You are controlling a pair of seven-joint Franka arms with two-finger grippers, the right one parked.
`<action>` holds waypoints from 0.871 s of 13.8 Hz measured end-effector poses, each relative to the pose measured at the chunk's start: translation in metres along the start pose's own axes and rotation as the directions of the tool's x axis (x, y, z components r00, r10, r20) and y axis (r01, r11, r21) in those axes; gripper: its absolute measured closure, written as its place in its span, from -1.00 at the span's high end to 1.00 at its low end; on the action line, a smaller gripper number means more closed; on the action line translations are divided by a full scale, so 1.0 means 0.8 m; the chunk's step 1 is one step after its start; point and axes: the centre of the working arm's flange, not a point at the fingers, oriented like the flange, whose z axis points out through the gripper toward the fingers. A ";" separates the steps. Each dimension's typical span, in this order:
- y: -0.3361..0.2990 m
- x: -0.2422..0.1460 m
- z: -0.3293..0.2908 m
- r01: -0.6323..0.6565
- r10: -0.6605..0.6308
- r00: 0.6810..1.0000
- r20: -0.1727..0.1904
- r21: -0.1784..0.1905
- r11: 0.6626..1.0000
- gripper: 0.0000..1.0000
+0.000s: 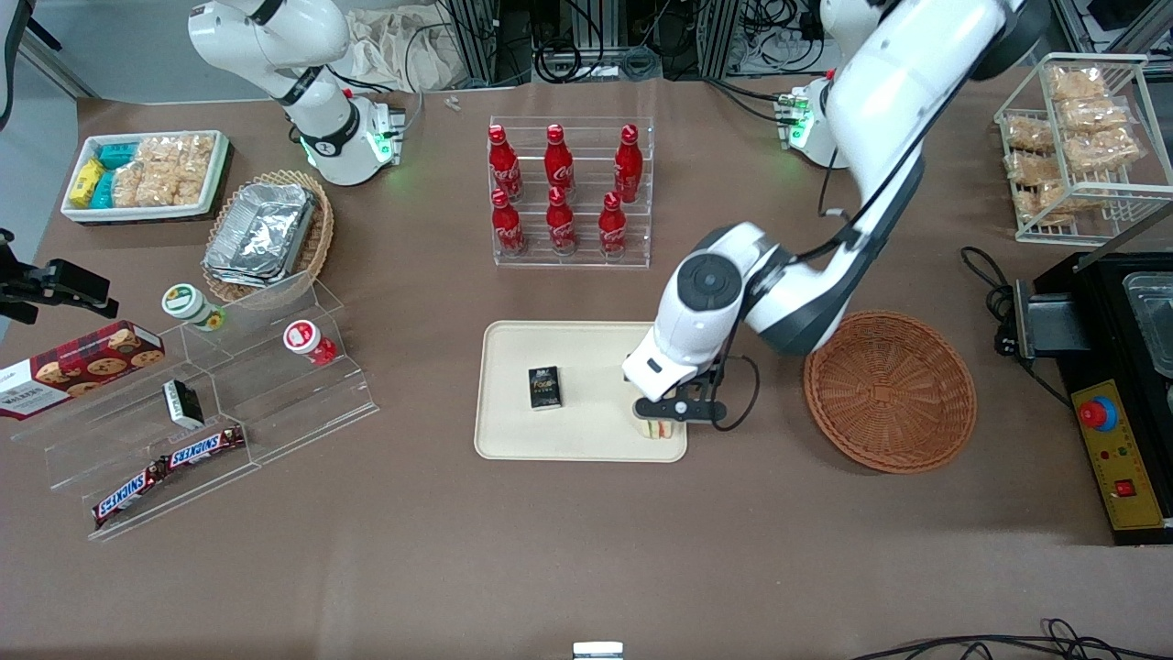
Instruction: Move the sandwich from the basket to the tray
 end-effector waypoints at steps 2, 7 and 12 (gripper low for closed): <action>-0.019 0.008 -0.068 0.054 -0.054 0.998 -0.028 0.007 0.999 1.00; -0.129 0.038 -0.185 0.097 -0.097 0.995 0.011 0.012 0.995 1.00; -0.223 0.035 -0.277 0.007 -0.020 0.989 0.149 0.084 0.996 1.00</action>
